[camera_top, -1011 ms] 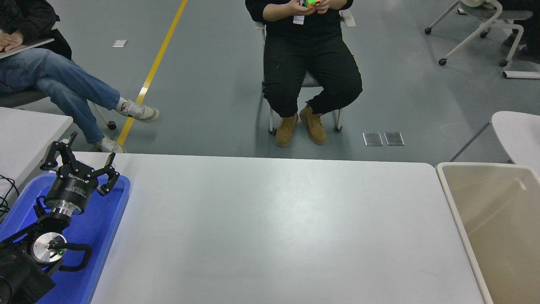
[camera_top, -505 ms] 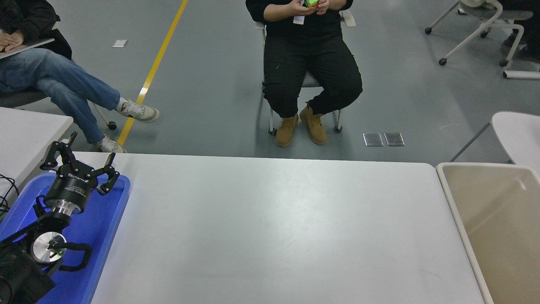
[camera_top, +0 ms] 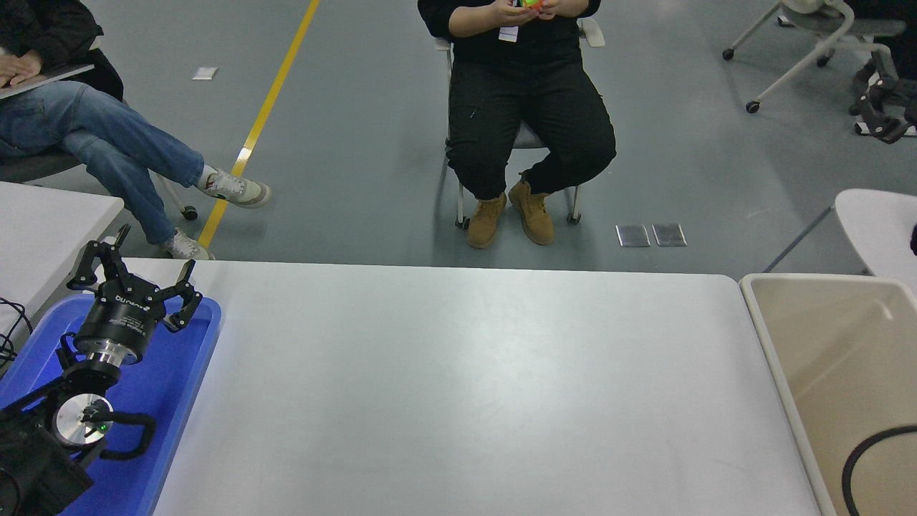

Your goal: Clean the table surface

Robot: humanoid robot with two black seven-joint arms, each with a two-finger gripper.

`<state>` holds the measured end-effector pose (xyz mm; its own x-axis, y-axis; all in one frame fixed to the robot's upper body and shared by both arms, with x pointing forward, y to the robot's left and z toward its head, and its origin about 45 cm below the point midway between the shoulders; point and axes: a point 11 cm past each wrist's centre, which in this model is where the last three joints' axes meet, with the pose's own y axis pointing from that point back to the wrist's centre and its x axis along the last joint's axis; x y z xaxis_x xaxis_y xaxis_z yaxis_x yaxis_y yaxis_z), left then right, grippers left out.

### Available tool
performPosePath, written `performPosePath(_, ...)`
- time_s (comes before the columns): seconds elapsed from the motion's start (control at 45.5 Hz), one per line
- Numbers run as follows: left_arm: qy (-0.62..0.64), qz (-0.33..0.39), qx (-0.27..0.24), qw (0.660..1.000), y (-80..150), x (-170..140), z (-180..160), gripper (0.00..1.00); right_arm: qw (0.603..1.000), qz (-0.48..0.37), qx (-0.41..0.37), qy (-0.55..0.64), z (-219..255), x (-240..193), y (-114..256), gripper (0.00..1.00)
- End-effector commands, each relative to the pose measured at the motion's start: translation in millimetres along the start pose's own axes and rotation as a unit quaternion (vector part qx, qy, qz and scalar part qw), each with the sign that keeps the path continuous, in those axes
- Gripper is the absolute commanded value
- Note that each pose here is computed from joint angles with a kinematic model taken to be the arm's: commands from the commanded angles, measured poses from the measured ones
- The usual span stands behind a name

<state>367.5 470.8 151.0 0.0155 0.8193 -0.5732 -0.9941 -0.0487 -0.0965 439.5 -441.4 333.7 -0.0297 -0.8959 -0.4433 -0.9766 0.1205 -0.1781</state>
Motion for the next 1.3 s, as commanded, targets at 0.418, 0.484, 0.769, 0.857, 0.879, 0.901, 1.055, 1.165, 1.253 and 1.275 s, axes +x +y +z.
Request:
performPosePath(0.418,0.000,0.000,0.000,1.000,0,0,0,1.00,0.989,0.022,-0.143,0.009,123,12,41,0.98)
performPosePath(0.484,0.000,0.000,0.000,1.000,0,0,0,1.00,0.988,0.030,-0.149,0.003,131,13,42,0.98)
performPosePath(0.769,0.000,0.000,0.000,1.000,0,0,0,1.00,0.989,0.049,-0.141,-0.018,147,10,34,0.98)
performPosePath(0.857,0.000,0.000,0.000,1.000,0,0,0,1.00,0.992,0.043,-0.115,-0.022,143,4,30,0.98)
performPosePath(0.879,0.000,0.000,0.000,1.000,0,0,0,1.00,0.993,0.041,-0.108,-0.022,141,2,29,0.98)
performPosePath(0.901,0.000,0.000,0.000,1.000,0,0,0,1.00,0.994,0.040,-0.100,-0.023,139,1,27,0.98)
performPosePath(1.055,-0.001,0.000,0.000,1.000,0,0,1,1.00,0.997,0.037,-0.066,-0.031,133,-5,23,0.98)
performPosePath(1.165,0.000,0.000,0.000,1.000,0,0,0,1.00,0.997,0.039,-0.057,-0.031,131,-4,23,0.98)
performPosePath(1.253,0.000,0.000,0.000,1.000,0,0,0,1.00,0.997,0.038,-0.050,-0.034,131,-6,23,0.98)
performPosePath(1.275,-0.001,0.000,0.000,1.000,0,0,1,1.00,0.997,0.038,-0.048,-0.035,131,-6,23,0.98)
